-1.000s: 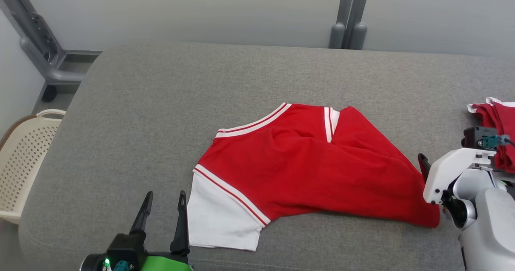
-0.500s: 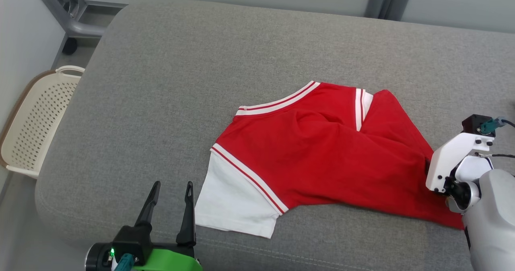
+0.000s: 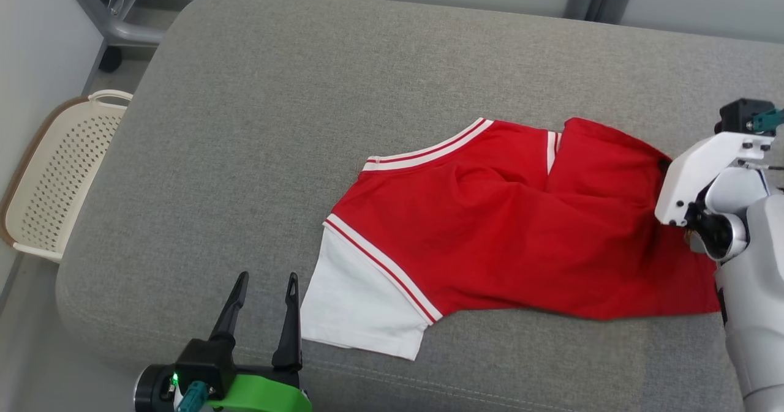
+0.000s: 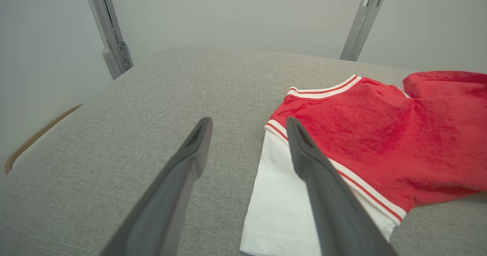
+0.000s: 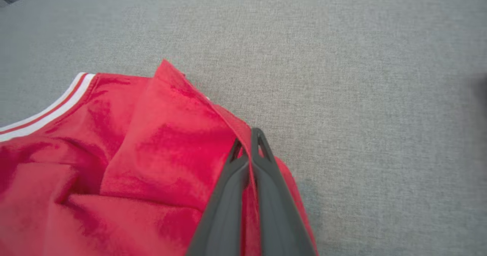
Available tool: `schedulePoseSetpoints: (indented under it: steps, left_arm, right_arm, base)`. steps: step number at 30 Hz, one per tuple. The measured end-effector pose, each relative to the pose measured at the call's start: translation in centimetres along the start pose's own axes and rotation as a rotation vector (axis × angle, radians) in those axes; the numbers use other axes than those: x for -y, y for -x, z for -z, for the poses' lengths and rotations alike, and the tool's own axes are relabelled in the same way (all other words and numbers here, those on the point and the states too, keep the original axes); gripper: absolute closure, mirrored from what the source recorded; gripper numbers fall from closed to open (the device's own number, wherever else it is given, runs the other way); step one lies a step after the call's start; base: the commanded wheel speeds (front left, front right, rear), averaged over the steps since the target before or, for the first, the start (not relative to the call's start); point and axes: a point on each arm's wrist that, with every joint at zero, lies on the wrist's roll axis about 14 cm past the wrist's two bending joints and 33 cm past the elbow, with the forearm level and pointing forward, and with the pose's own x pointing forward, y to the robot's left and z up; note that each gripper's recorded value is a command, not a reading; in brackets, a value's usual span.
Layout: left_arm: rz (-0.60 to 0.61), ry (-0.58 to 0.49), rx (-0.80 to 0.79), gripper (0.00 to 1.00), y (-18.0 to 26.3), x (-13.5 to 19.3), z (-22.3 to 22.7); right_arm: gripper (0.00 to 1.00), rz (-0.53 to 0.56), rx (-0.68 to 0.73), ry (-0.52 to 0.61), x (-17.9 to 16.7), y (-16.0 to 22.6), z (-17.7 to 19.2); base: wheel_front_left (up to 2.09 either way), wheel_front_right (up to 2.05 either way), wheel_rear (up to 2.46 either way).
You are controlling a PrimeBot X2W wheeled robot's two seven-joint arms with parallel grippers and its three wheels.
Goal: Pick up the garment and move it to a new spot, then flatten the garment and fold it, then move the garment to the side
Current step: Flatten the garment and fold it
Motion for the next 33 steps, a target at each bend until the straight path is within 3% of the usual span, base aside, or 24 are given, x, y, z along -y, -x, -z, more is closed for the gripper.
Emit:
schedulePoseSetpoints:
  steps: [12,16,17,18,22,28,33]
  left_arm:
    - [0.018,-0.001,-0.006,0.00,0.1,0.5,0.2]
    - [0.015,0.002,-0.013,0.00,0.0,0.6,0.4]
    - [0.012,0.004,-0.015,0.00,-0.1,0.6,0.4]
    - [0.011,0.005,-0.017,0.00,-0.1,0.6,0.4]
    - [-0.002,0.007,-0.026,0.00,-0.1,0.4,0.7]
    - [-0.034,-0.003,-0.033,0.00,-0.3,-0.5,0.8]
    - [-0.043,-0.008,-0.021,0.00,-0.4,-0.9,0.5]
  right_arm:
    - [1.00,0.034,0.225,-0.007,0.4,-0.8,-9.2]
    - [1.00,0.061,0.241,-0.018,0.8,-2.3,-10.4]
    - [0.97,0.067,0.233,-0.025,0.9,-2.8,-10.3]
    - [0.00,0.074,0.230,-0.024,1.0,-3.3,-10.2]
    - [0.00,0.086,0.267,-0.027,0.5,-4.8,-10.8]
    - [0.00,0.034,0.316,0.009,-2.8,-6.9,-11.5]
    - [0.00,0.049,0.232,0.013,-2.1,-7.0,-9.3]
  base:
    - [0.00,0.00,0.00]
    - [0.00,0.00,0.00]
    - [0.00,0.00,0.00]
    - [0.00,0.00,0.00]
    - [0.00,0.00,0.00]
    - [0.00,0.00,0.00]
    - [0.00,0.00,0.00]
